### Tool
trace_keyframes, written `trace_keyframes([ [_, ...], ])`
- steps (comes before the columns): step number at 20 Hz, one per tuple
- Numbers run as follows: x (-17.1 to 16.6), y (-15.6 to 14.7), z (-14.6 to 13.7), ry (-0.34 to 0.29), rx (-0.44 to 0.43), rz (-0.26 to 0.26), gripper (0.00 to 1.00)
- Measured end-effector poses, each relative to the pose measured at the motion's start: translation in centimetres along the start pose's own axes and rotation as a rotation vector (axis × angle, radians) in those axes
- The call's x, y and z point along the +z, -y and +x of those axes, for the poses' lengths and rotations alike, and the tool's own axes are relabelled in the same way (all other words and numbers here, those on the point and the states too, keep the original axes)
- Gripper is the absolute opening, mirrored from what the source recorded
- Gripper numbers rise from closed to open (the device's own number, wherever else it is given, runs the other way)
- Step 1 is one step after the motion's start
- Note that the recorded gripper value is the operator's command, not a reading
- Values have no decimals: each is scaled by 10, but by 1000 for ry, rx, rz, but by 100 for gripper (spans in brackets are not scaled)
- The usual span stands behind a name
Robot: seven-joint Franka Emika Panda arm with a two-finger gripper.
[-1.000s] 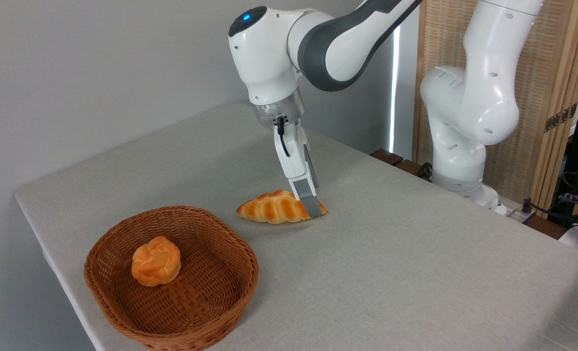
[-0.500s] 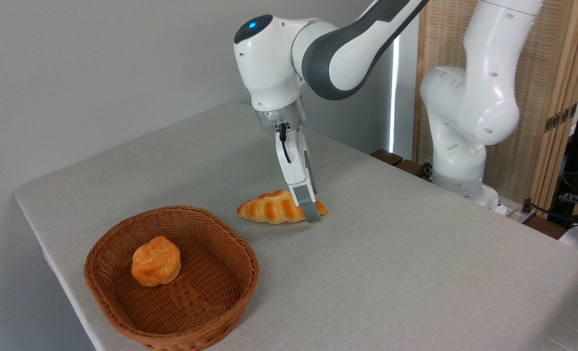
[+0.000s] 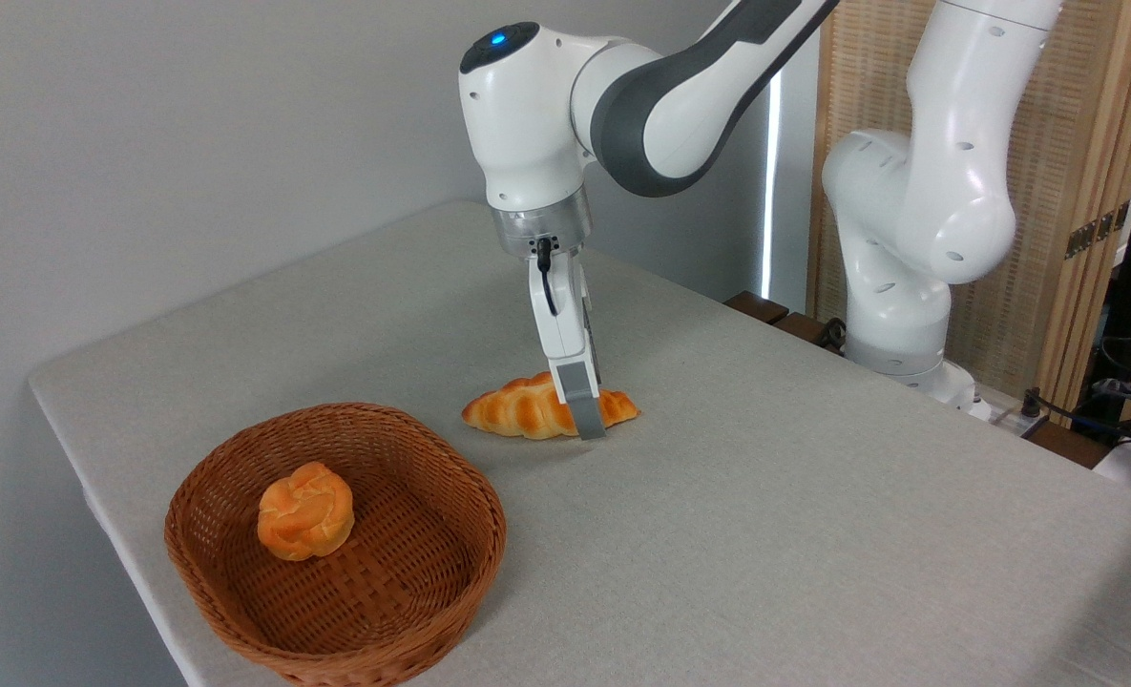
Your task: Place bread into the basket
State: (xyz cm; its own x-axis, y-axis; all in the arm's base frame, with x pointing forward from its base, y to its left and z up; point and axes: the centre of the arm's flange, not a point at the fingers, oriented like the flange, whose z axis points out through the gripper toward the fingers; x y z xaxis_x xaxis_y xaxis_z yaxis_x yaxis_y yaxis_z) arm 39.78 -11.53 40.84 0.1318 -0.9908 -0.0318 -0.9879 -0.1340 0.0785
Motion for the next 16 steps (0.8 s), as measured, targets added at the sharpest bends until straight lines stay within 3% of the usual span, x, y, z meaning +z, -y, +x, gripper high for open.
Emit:
trace_keyframes([
  [16, 11, -1, 11, -28, 26, 60, 99],
])
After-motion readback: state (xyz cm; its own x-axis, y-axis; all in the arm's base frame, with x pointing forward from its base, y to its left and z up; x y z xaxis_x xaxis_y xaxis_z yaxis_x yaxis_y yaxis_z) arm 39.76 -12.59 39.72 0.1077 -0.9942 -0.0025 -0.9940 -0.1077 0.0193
